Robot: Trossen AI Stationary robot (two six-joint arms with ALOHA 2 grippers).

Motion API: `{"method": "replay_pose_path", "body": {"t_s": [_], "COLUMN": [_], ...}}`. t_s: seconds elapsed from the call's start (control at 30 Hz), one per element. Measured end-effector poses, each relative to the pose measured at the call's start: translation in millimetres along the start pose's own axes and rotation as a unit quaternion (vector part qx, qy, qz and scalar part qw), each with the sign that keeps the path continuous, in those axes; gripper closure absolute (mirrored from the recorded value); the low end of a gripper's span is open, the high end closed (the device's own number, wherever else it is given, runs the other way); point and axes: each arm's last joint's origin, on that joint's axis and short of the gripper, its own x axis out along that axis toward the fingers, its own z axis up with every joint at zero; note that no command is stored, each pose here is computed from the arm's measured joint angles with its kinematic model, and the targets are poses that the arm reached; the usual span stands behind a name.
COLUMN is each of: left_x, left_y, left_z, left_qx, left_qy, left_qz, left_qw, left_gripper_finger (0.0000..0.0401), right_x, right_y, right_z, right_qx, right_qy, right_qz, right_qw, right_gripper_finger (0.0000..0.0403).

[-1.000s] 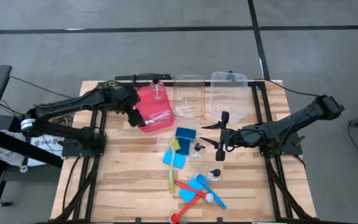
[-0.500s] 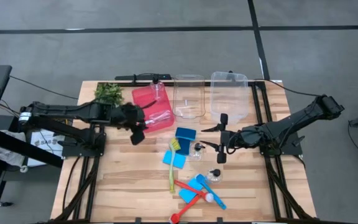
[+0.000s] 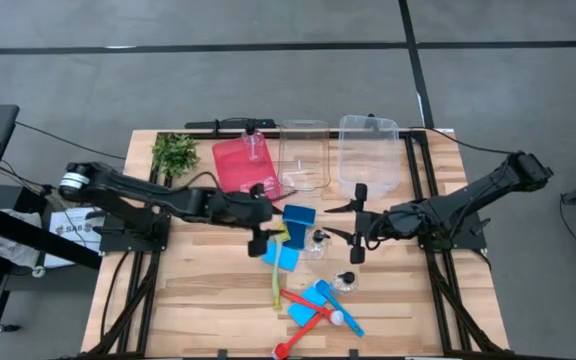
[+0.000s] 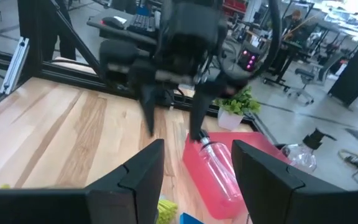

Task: Pick & Place Kitchen Sink Supplies
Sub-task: Put the transparent soap dispenser into the red bin

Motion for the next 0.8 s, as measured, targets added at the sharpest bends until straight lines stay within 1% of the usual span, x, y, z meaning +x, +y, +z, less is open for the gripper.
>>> {"method": "replay_pose_path", "body": {"t_s": [0.17, 0.37, 0.43, 0.53, 0.67, 0.8], "left_x": [28.5, 56.2, 64.3, 71.7, 74.9, 75.7], "left_y": [-8.0, -5.8, -4.7, -5.7, -6.3, -6.3], "left_z": [-0.2, -7.3, -9.7, -10.4, -11.4, -8.0], "left_qx": [0.004, -0.001, -0.006, -0.006, -0.006, -0.007], "left_qy": [-0.045, -0.067, -0.076, -0.095, -0.101, -0.124], "left_qz": [-0.05, -0.046, -0.054, -0.077, -0.078, -0.077], "left_qw": [0.998, 0.997, 0.996, 0.993, 0.992, 0.989], "left_gripper_finger": [0.0155, 0.015, 0.015, 0.015, 0.0147, 0.0146], "right_x": [-5.0, -9.3, -10.5, -11.4, -11.3, -11.0], "right_y": [6.0, 11.9, 13.6, 15.0, 14.9, 14.4], "right_z": [1.6, 5.4, 6.7, 6.9, 6.8, 6.6], "right_qx": [-0.03, -0.036, -0.038, -0.041, -0.041, -0.043], "right_qy": [0.005, -0.008, -0.013, -0.014, -0.013, -0.012], "right_qz": [-0.024, -0.021, -0.017, -0.013, -0.014, -0.015], "right_qw": [0.999, 0.999, 0.999, 0.999, 0.999, 0.999], "right_gripper_finger": [0.0221, 0.0221, 0.0221, 0.0221, 0.0221, 0.0221]}}
